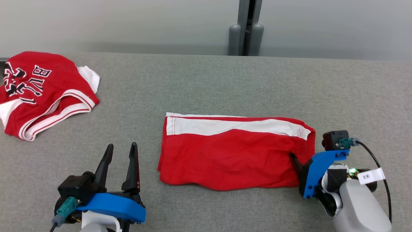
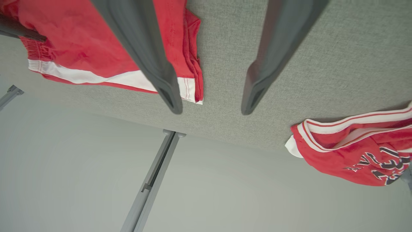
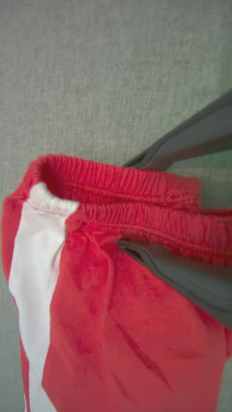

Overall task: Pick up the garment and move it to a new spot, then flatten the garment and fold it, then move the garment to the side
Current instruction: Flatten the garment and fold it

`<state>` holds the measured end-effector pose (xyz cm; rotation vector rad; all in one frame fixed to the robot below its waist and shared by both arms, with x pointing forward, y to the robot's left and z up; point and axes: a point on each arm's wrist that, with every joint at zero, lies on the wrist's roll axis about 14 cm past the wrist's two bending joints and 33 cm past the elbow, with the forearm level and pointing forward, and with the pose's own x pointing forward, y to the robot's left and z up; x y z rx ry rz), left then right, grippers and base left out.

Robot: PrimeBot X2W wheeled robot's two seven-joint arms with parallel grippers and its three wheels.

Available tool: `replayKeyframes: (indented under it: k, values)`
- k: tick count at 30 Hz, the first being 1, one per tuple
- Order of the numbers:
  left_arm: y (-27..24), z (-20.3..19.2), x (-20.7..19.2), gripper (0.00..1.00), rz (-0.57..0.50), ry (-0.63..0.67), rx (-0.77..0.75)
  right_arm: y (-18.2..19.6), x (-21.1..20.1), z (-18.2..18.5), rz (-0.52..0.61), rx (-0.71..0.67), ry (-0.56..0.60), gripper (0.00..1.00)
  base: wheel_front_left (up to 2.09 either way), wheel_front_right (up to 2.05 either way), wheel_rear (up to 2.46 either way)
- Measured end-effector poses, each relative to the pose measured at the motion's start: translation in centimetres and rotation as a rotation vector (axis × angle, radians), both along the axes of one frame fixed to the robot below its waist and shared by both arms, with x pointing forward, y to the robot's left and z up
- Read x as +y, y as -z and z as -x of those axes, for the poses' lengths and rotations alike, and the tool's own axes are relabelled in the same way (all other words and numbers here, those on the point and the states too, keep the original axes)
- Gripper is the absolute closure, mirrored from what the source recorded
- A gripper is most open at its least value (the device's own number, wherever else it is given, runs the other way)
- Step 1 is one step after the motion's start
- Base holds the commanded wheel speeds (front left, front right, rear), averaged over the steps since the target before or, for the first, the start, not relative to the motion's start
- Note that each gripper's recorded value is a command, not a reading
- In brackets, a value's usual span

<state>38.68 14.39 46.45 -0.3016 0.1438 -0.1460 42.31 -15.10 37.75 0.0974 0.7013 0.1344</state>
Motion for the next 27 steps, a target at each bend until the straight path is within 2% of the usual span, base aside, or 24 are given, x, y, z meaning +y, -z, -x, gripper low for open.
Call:
replayKeyframes:
  k: [3,4,5,6,7,8,12,14,16,23,27]
  values:
    - [0.2,0.1,0.3,0.00,-0.002,-0.011,0.006,0.3,1.1,-0.7,-0.009,0.020,-0.027,0.02,0.00,0.00,0.00]
    - [0.3,0.1,0.3,0.00,0.000,-0.012,0.006,0.4,1.3,-0.8,-0.007,0.025,-0.036,0.26,0.00,0.00,0.00]
    - [0.3,0.1,0.3,0.00,0.001,-0.014,0.007,0.5,1.4,-1.0,-0.005,0.028,-0.042,0.58,0.00,0.00,0.00]
    - [0.3,0.1,0.3,0.00,0.003,-0.015,0.007,0.5,1.6,-1.1,-0.002,0.033,-0.049,0.73,0.00,0.00,0.00]
    - [0.3,0.1,0.3,0.00,0.003,-0.014,0.006,0.5,1.7,-1.2,0.000,0.035,-0.055,0.95,0.00,0.00,0.00]
    - [0.3,0.0,0.2,0.00,0.001,-0.013,0.005,0.4,1.9,-1.4,-0.001,0.032,-0.059,1.00,0.00,0.00,0.00]
    - [0.3,-0.2,-0.3,0.00,0.002,0.000,0.003,0.1,1.7,-1.7,-0.012,0.024,-0.047,1.00,0.00,0.00,0.00]
    - [0.2,-0.2,-0.9,0.00,0.011,0.018,-0.001,0.0,1.4,-1.6,-0.069,0.032,-0.003,1.00,0.00,0.00,0.00]
    - [0.0,-0.2,-1.6,0.00,0.021,0.036,-0.005,-0.1,0.9,-1.5,-0.074,0.042,0.011,1.00,0.00,0.00,0.00]
    - [-0.2,-0.5,-3.5,0.00,0.036,0.088,-0.009,-1.3,-7.1,-0.6,0.013,0.043,0.134,1.00,0.00,0.00,0.00]
    - [-0.1,-0.6,-4.2,0.00,0.040,0.113,-0.006,-2.6,-8.8,-0.6,0.022,0.023,0.161,1.00,0.00,0.00,0.00]
